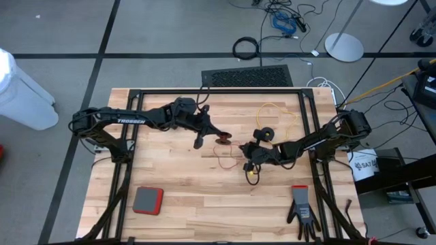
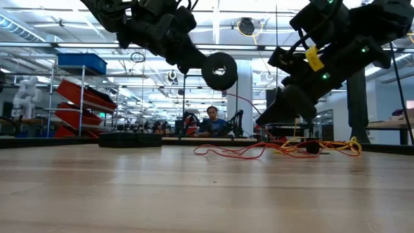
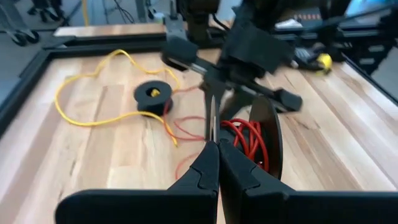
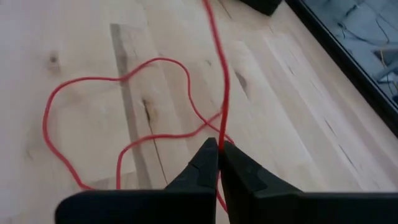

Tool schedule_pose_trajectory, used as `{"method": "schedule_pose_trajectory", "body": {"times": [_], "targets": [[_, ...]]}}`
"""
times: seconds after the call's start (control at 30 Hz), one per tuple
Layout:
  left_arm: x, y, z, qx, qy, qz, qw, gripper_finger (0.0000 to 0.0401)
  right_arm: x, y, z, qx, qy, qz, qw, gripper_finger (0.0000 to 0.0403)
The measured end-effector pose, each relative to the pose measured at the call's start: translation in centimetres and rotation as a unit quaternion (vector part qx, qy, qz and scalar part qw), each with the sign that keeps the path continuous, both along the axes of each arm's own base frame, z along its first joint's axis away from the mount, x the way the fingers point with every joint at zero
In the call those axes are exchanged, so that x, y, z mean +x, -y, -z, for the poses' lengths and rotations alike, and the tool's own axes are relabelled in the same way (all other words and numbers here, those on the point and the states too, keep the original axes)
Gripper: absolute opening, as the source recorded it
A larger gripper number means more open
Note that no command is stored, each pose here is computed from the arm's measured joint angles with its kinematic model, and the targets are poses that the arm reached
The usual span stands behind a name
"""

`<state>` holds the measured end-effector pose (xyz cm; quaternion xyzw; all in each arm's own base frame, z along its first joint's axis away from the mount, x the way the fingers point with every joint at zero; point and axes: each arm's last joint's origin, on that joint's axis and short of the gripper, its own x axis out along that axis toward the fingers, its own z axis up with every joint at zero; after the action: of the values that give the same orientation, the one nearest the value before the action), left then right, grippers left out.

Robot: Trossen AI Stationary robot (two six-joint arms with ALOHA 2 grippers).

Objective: Coil cords
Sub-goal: Coil the red wire onto the black spool

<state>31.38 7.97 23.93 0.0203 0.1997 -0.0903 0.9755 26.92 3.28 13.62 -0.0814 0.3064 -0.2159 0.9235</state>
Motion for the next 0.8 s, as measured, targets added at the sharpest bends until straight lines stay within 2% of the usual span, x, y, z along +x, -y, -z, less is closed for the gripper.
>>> {"method": "schedule_pose_trajectory", "body": {"times": [0.33, 0.57, 0.8], "targets": [[-0.5, 0.2, 0.9, 0.014, -0.041, 0.026, 0.999, 0.0000, 0.2, 0.7, -0.2, 0.018, 0.022, 0.026, 0.999, 0.0001], [-0.6, -0.2, 1.2, 0.074, -0.070, -0.035, 0.994, 0.0000, 0.9, 0.6, -1.1, 0.023, 0.074, 0.013, 0.997, 0.0000], [0.1, 0.1, 2.5, 0.131, -0.095, -0.046, 0.986, 0.0000, 1.5, 0.4, -2.2, 0.028, 0.137, -0.006, 0.990, 0.0000]]}}
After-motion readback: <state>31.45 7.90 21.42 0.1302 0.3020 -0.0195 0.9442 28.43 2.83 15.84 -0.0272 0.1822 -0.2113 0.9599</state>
